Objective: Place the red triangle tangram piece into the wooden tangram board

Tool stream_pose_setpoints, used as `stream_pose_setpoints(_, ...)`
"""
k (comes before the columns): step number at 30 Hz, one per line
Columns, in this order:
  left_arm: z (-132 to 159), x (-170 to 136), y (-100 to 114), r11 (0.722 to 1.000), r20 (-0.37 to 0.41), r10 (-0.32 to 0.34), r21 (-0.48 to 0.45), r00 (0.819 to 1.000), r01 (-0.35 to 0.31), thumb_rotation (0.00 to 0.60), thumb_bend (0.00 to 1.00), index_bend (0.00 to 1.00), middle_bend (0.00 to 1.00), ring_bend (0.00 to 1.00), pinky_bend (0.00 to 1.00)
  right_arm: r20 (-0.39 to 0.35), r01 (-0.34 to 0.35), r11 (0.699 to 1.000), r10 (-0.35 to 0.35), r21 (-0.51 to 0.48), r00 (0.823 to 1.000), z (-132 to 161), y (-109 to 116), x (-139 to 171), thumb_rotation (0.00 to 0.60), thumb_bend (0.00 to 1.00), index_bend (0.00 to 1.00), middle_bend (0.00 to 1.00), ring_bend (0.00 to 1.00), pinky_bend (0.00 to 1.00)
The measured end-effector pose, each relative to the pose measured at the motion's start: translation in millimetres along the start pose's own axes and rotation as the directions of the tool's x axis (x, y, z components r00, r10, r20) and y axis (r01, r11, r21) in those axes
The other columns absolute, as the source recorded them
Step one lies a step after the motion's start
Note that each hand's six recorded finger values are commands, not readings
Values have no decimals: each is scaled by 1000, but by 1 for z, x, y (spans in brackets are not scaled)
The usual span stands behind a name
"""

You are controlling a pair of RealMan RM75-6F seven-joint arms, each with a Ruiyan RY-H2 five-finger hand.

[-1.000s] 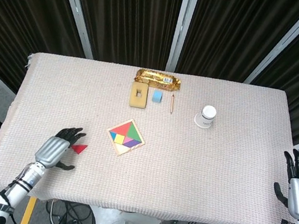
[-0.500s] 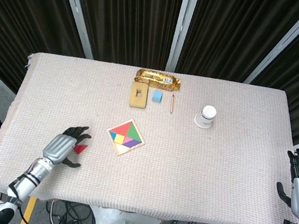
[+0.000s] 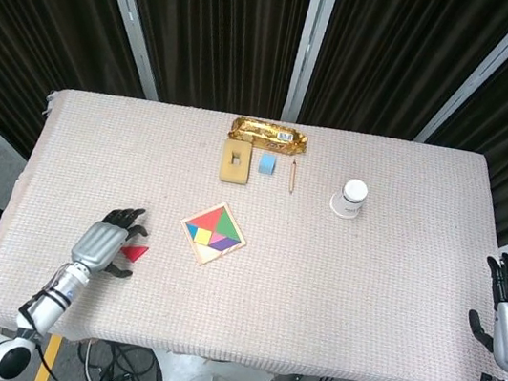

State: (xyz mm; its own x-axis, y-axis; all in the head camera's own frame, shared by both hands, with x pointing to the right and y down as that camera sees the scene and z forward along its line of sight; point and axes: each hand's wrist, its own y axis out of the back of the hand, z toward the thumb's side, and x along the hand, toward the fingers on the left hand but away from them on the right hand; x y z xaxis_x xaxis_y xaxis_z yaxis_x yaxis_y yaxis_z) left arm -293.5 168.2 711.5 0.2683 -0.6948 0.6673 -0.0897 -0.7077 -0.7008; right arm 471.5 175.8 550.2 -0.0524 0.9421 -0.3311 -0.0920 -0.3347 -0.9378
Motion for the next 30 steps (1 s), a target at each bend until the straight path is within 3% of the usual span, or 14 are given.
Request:
stream_pose_setpoints(11,-5,5,-3,999,-25,-28,-29,999,27,600,208,307,28,0,82,6,-13,1000,13,2,1000,-2,-4,0,600,262,0,0,0,0)
stream_pose_setpoints(30,-5,7,-3,998,-29,-29,-56,999,27,600,215,386,33,0,83,10,-21,1000,21,4,1000,-3,-9,-1,600,262,0,0,0,0)
